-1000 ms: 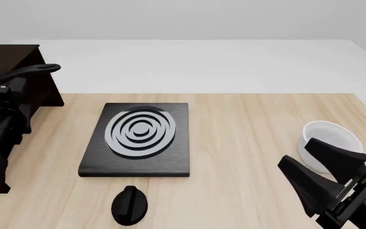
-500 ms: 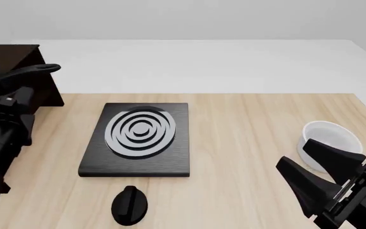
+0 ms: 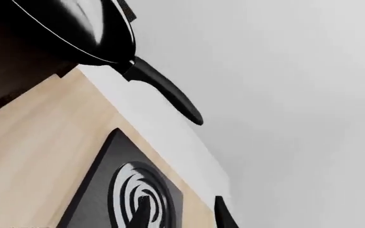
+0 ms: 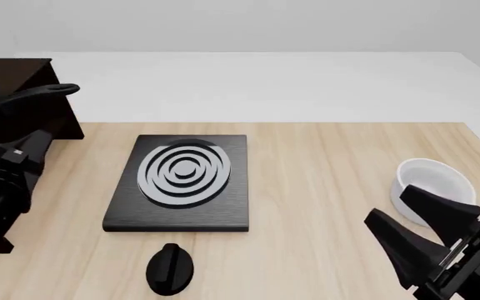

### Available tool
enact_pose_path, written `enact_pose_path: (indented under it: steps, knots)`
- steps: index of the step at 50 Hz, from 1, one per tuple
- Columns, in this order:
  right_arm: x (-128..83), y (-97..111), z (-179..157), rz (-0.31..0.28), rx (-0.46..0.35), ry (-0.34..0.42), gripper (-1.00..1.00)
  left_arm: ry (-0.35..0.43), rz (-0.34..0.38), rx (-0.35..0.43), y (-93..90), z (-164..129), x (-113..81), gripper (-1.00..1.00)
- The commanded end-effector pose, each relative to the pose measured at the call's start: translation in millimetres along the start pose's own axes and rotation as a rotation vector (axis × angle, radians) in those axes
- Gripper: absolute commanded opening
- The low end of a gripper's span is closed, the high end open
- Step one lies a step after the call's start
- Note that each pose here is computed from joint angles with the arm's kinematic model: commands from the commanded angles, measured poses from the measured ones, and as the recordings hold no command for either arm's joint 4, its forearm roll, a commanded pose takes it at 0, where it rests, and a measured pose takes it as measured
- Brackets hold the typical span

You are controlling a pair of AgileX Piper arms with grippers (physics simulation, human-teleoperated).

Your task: Put the frying pan on the cabinet shelf.

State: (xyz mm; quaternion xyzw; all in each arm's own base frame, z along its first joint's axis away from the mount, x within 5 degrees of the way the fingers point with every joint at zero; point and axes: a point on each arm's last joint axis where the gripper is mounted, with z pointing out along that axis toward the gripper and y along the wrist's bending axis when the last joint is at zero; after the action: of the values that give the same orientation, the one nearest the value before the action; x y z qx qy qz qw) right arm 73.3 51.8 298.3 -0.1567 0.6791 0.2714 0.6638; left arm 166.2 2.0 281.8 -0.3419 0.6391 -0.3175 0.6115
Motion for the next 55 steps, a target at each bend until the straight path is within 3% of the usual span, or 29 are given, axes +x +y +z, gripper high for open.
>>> enact_pose_path:
  steps: [1,9,12,15,21,26,31,36,41,48,52,55]
  knots:
    - [3.8,-1.2,-2.6,-0.001,0.006,-0.007,1.00,0.020,0.176,0.016,-21.0,-29.8,-10.1,1.00]
    - [0.9,-1.4,-5.9,0.000,0.012,-0.016,1.00,0.058,0.299,0.024,-30.7,-34.2,-11.5,1.00]
    - [0.4,-1.1,-6.0,-0.002,0.010,-0.016,1.00,0.058,0.435,0.024,-39.1,-38.1,-17.8,1.00]
    - [0.0,-1.1,-6.5,-0.003,0.011,-0.017,1.00,0.057,0.495,0.034,-43.8,-44.8,-20.6,1.00]
    - [0.4,-1.7,-7.5,-0.002,0.016,-0.021,1.00,0.056,0.525,0.069,-48.0,-59.8,-21.2,1.00]
    - [-1.0,-1.8,-8.9,-0.005,0.020,-0.025,1.00,0.088,0.610,0.058,-42.2,-60.3,-15.9,1.00]
    - [-0.2,-2.1,-8.9,-0.008,0.022,-0.024,1.00,0.096,0.597,0.061,-37.1,-65.6,-12.1,1.00]
    - [-0.5,-2.6,-9.4,-0.023,0.030,-0.025,1.00,0.110,0.683,0.054,-28.7,-74.8,-7.6,1.00]
    - [-2.1,-3.0,-11.4,-0.035,0.038,-0.031,1.00,0.104,0.661,0.054,-22.3,-92.7,-5.8,1.00]
    - [2.5,-3.6,-9.5,-0.059,0.036,-0.023,1.00,0.112,0.749,0.074,-14.8,-120.1,-3.2,1.00]
    - [6.5,-3.0,-5.5,-0.098,0.022,-0.010,1.00,0.126,0.674,0.083,-10.2,-128.5,-0.5,1.00]
    - [7.0,-3.8,-6.1,-0.096,0.031,-0.010,1.00,0.112,0.681,0.078,-8.3,-136.4,-1.0,1.00]
